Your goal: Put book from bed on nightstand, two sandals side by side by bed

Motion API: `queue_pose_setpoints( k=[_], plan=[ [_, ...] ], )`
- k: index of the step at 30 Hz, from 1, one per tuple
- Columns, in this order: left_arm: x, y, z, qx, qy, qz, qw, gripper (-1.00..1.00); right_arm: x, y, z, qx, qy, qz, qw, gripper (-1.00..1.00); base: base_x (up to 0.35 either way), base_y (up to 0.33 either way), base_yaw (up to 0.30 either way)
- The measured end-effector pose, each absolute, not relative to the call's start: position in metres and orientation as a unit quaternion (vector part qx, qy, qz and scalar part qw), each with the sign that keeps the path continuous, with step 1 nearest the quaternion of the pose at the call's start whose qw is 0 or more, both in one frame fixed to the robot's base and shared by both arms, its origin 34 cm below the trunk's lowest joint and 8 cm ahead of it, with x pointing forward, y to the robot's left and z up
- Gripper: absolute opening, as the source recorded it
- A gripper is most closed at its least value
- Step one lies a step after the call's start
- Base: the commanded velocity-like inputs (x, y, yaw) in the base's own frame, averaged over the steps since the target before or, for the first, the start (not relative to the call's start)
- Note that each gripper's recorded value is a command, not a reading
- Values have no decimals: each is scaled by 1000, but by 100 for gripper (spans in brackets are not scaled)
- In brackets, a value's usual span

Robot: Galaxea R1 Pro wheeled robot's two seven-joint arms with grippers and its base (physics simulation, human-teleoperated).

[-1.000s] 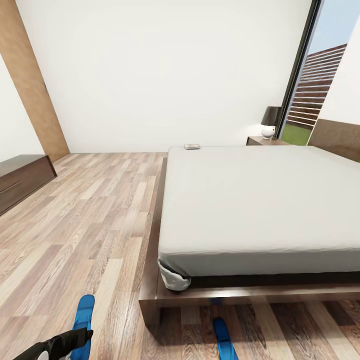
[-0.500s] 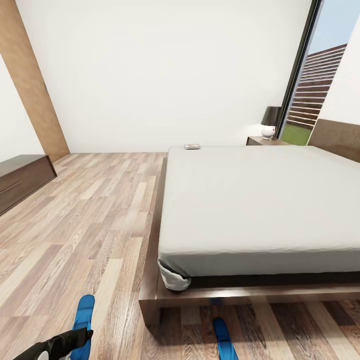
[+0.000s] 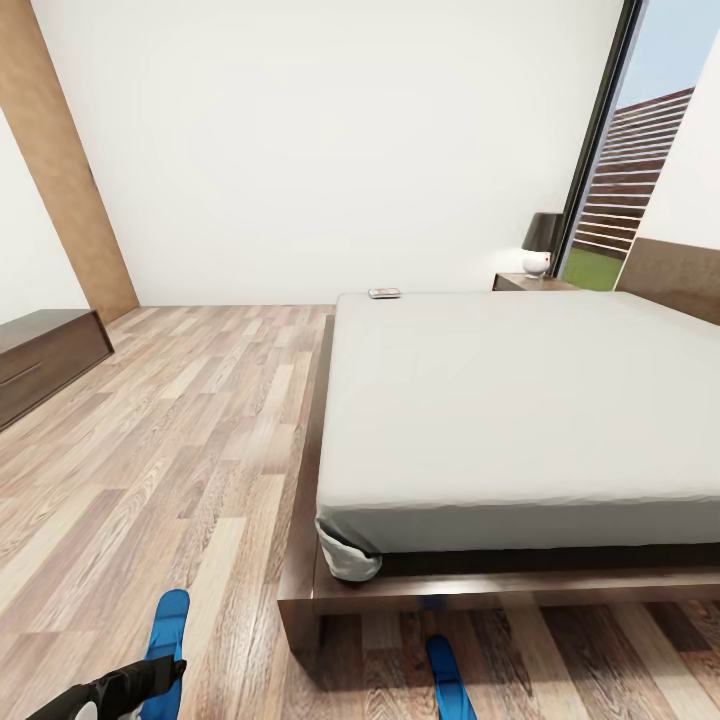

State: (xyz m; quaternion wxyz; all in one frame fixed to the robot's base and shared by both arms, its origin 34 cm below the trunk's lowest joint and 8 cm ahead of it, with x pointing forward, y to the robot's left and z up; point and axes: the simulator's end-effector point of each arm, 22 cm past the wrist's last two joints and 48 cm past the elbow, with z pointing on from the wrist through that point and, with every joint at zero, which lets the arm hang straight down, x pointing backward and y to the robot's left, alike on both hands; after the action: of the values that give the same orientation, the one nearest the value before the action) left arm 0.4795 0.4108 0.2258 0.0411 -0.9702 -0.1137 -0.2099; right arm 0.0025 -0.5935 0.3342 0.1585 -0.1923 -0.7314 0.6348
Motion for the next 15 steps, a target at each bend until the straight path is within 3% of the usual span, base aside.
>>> queue_pose_setpoints(
  k=[15],
  plan=[
    [479, 411, 226, -970, -114, -210, 41, -100, -2, -595, 350, -185, -710, 659, 167, 100, 0, 0, 0]
  ],
)
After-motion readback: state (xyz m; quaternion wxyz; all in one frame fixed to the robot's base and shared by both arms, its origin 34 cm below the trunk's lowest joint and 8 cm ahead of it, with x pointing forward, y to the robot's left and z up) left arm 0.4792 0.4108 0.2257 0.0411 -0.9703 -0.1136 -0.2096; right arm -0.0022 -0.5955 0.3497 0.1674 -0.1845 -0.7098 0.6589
